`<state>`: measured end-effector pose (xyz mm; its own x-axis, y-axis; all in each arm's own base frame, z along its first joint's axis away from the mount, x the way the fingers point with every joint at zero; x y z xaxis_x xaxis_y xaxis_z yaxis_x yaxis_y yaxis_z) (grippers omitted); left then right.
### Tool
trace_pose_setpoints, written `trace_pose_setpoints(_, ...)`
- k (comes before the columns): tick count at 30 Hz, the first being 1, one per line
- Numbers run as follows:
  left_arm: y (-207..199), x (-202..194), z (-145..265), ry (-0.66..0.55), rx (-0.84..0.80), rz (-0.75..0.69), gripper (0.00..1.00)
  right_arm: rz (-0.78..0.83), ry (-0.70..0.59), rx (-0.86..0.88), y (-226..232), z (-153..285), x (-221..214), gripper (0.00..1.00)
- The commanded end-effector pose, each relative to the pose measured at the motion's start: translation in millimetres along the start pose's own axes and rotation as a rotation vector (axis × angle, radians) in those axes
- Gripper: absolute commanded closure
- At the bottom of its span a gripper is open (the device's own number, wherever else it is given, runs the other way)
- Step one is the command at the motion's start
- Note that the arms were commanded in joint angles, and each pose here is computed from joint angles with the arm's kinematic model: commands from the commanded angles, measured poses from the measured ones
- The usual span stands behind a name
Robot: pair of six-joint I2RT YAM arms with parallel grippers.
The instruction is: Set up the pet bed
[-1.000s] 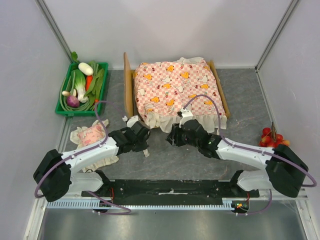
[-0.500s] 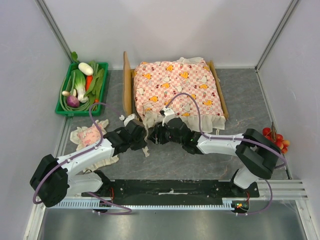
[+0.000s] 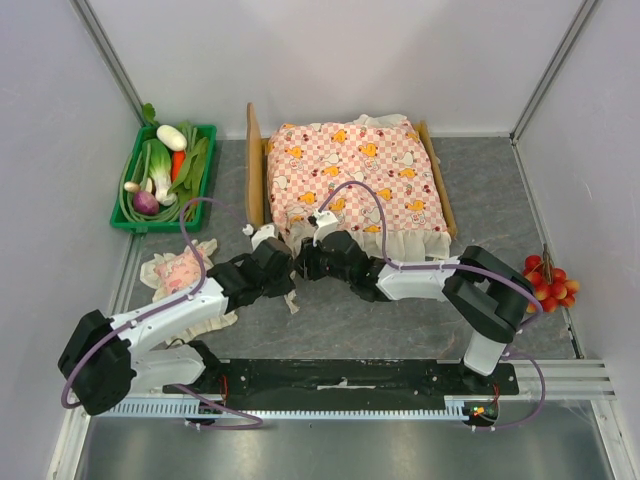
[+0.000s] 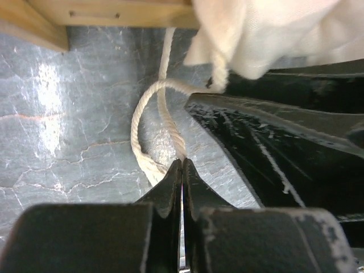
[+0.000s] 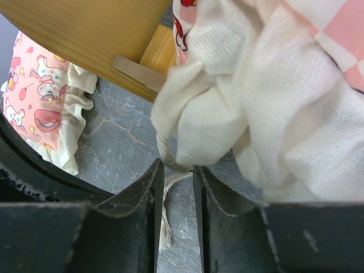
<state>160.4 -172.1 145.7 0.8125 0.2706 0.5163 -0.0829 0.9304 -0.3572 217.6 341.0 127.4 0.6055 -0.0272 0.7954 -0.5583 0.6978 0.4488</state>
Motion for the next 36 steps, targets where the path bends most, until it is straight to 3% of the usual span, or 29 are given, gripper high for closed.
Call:
trace_pose_setpoints(1, -13.9, 23.8, 13.5, -0.159, 0.002, -0.065, 0.98, 0.026, -0.082, 0.025, 4.9, 1.9, 15.0, 0.68)
trace_pose_setpoints(3, -13.9, 26.7, 14.5, -0.191, 0.018, -0.067, 0.98, 0.025, -0.069, 0.037, 2.9, 5.1, 10.0, 0.69)
trace_pose_setpoints(8, -9.0, 36.8, 16.5, -0.291, 0.079, -0.053, 0.98, 0.029, -0.059, 0.070, 4.4, 10.6, 7.5, 0.88)
trace_pose_setpoints(16, -8.9, 44.0, 6.7, -0.398, 0.091, -0.044, 0.98, 0.038, -0.044, 0.081, 2.1, 13.9, 3.8, 0.84)
trace_pose_setpoints(28, -15.0, 40.8, -19.4, -0.420, 0.086, 0.020, 0.98, 0.016, -0.044, 0.182, 13.8, 22.7, 10.0, 0.99)
trace_pose_setpoints(36, -25.6, 48.9, -27.2, -0.473, 0.071, 0.107, 0.98, -0.034, -0.022, 0.244, 21.2, 25.4, 10.0, 1.00)
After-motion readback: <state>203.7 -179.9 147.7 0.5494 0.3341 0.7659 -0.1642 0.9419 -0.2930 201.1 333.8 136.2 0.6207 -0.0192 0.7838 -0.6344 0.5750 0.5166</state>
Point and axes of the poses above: each gripper's point midway between its finger pads, its own z axis back along the fingers, its own y axis along the line the jaws close on, x = y × z, the point moved 9 cm from there along z, back along the fingers
